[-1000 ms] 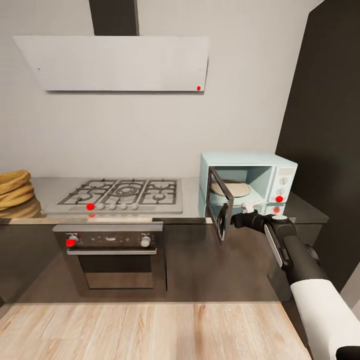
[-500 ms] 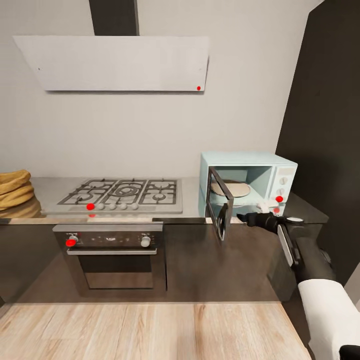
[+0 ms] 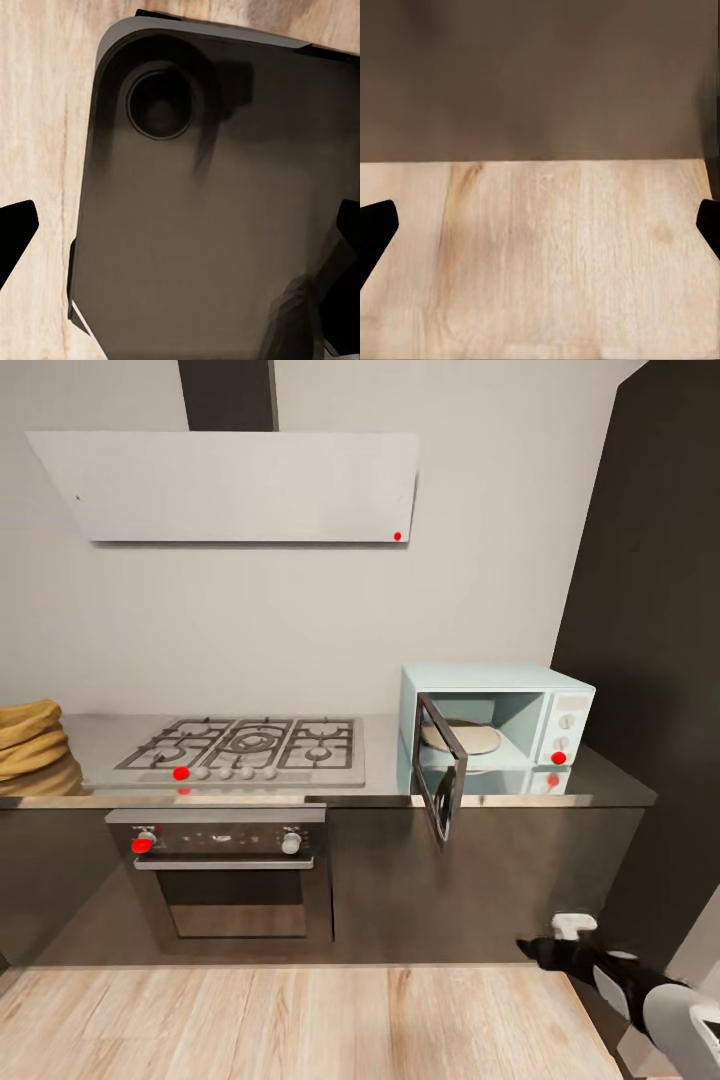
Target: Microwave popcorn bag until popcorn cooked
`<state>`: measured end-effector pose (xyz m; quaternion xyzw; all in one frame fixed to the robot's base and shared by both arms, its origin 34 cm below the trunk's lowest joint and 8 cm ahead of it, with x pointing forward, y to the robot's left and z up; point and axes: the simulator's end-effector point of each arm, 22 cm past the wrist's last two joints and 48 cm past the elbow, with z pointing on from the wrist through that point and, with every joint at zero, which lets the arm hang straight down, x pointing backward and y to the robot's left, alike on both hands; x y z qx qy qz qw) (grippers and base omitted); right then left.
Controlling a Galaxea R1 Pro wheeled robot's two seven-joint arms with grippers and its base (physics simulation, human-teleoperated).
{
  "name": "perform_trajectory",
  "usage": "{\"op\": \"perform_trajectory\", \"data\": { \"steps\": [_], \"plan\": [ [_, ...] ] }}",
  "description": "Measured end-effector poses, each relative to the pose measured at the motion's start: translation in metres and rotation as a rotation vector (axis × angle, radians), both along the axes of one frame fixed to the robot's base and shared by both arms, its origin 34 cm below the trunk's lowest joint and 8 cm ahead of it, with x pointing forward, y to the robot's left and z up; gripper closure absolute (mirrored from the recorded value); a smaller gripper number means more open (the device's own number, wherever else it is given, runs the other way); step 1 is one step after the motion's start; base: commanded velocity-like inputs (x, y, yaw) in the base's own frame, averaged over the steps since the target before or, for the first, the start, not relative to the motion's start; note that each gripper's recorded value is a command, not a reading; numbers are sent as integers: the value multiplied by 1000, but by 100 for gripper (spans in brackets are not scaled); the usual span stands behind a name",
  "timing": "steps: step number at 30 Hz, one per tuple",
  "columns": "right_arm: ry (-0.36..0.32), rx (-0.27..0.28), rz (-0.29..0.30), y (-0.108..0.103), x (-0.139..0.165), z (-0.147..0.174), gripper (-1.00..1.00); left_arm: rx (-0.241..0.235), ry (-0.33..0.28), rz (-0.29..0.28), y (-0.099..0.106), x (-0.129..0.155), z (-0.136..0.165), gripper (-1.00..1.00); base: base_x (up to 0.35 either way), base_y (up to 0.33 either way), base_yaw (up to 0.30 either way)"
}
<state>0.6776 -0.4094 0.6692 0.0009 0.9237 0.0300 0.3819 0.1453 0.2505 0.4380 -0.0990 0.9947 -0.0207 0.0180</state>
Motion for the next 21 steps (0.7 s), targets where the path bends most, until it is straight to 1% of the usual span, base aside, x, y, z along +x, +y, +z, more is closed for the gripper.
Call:
{"op": "perform_trajectory", "data": {
  "steps": [1, 3, 4, 6, 8, 9, 10, 12, 14, 15, 17, 18, 21],
  "plan": [
    [0, -10, 3, 1, -3, -3, -100, 0, 0, 0, 0, 0, 0, -100, 0, 0, 0],
    [31, -26, 12, 4, -21, -21, -100, 0, 0, 0, 0, 0, 0, -100, 0, 0, 0],
    [66, -32, 16, 5, -41, -39, -100, 0, 0, 0, 0, 0, 0, -100, 0, 0, 0],
    [150, -37, 12, 8, -95, -80, -100, 0, 0, 0, 0, 0, 0, -100, 0, 0, 0],
    [247, -47, 2, 7, -161, -120, -100, 0, 0, 0, 0, 0, 0, -100, 0, 0, 0],
    [296, -49, -1, 13, -194, -139, -100, 0, 0, 0, 0, 0, 0, -100, 0, 0, 0],
    [329, -48, 0, 20, -217, -151, -100, 0, 0, 0, 0, 0, 0, -100, 0, 0, 0],
    [429, -23, 14, 52, -288, -184, -100, -1, 0, 0, 0, 0, 0, -100, 0, 0, 0],
    [478, -1, 24, 71, -324, -197, -100, 0, 0, 0, 0, 0, 0, -100, 0, 0, 0],
    [506, 20, 35, 90, -346, -204, -100, -1, 0, 0, -1, 0, 0, -100, 0, 0, 0],
    [534, 58, 55, 129, -381, -214, -100, -1, 0, 0, -1, 0, 0, -100, 0, 0, 0],
    [541, 62, 56, 142, -396, -217, -100, -1, 0, 0, -1, 0, 0, -100, 0, 0, 0],
    [545, 55, 48, 148, -404, -219, -100, -1, 0, 0, -1, 0, 0, -100, 0, 0, 0]
  ]
}}
